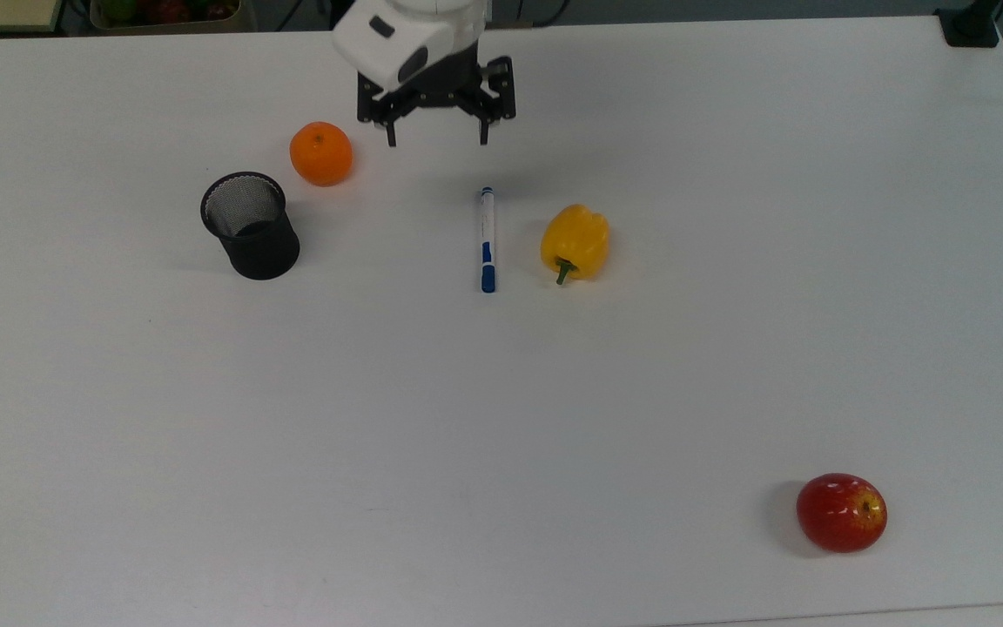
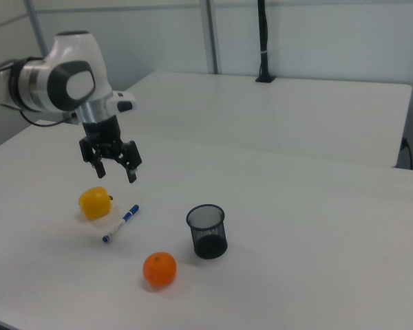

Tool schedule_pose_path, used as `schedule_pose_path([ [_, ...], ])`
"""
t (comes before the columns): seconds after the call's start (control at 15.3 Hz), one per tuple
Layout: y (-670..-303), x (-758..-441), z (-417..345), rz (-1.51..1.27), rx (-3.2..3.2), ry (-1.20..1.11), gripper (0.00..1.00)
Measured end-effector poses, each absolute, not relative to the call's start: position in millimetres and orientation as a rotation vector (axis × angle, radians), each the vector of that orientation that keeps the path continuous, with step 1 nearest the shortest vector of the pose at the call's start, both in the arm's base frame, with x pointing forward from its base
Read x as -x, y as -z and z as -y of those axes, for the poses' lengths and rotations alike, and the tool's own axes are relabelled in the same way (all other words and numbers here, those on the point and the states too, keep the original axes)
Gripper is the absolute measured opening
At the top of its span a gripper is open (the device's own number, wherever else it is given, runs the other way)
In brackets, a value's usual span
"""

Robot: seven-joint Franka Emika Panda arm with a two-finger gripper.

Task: Place marker
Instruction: 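Move the gripper down over the blue-capped white marker, then close the gripper on the marker's capped end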

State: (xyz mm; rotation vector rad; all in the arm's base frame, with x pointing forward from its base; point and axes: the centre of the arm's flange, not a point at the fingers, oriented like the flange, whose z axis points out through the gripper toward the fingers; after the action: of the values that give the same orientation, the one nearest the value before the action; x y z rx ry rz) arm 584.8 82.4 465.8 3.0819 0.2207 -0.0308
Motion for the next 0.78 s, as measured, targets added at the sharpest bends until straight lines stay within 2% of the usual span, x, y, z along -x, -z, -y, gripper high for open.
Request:
schedule_pose_path([
  [0.52, -380.9, -606.7, -92.0, -0.238, -3.080, 0.044, 1.00],
  [0.78, -350.9, -613.2, -107.6, -0.246, -3.081, 0.031, 1.00],
])
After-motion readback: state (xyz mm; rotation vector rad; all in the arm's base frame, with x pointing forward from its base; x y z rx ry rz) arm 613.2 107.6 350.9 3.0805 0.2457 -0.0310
